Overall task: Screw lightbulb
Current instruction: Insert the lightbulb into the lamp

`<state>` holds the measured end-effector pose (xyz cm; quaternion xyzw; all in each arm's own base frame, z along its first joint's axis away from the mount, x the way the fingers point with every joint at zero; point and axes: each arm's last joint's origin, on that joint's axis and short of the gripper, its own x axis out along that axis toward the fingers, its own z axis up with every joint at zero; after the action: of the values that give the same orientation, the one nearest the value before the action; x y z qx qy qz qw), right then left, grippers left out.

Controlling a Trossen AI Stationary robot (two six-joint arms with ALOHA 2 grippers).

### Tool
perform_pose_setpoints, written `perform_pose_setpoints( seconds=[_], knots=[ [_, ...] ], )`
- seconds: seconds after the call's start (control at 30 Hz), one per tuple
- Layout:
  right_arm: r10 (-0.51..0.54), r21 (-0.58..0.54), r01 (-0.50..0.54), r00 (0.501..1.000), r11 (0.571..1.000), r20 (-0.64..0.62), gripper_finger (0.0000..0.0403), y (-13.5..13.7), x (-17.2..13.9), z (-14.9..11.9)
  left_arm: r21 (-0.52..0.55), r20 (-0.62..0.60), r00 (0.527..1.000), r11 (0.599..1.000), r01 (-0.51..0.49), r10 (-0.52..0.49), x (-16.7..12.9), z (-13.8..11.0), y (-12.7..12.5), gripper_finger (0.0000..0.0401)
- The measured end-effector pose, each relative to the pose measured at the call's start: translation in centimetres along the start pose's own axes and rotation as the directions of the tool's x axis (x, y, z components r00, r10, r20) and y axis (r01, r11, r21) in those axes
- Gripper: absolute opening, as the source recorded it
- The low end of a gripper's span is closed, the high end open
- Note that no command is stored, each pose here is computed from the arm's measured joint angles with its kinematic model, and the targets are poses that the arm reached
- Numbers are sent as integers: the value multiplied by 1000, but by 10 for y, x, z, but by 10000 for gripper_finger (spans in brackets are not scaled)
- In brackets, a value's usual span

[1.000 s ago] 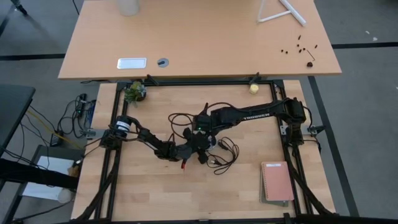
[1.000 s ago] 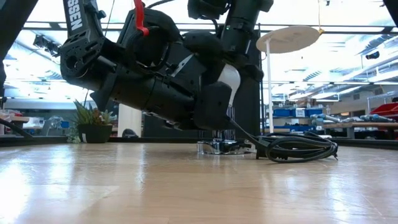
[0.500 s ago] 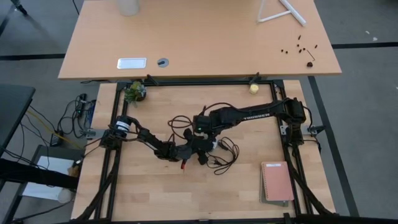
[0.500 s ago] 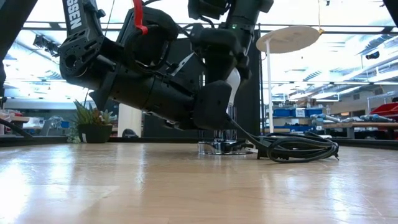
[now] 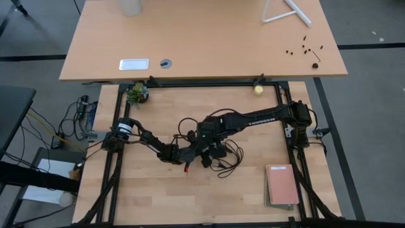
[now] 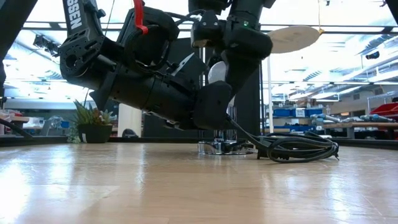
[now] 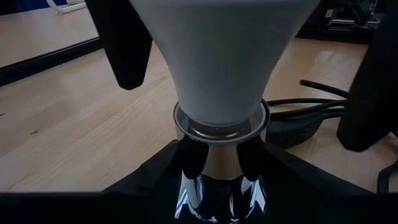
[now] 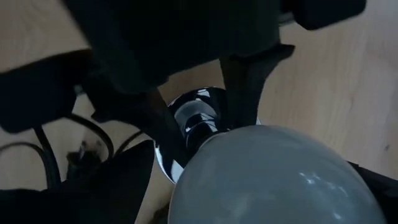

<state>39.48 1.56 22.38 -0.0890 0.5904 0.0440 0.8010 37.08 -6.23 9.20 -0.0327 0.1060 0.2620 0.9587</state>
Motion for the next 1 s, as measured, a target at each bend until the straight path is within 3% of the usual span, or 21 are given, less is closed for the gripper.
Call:
perform_pose_setpoints(
  seconds=[0.4, 0.6, 0.9, 1.0],
  knots=[
    [1, -151, -3, 1000, 989, -14, 371, 0, 0, -1, 3, -3, 1000, 1000, -1, 1, 0, 0, 0, 202],
    [-2, -34, 1, 1000, 999, -15, 345, -5, 0, -2, 3, -3, 1000, 1000, -1, 1, 0, 0, 0, 202],
    [1, 37, 0, 1000, 999, -14, 245, -5, -1, -2, 11, -7, 1000, 1000, -2, 2, 0, 0, 0, 202],
    [2, 80, 0, 1000, 997, -15, 244, -5, -1, -2, 24, -7, 1000, 1000, -1, 1, 0, 0, 0, 202]
  ],
)
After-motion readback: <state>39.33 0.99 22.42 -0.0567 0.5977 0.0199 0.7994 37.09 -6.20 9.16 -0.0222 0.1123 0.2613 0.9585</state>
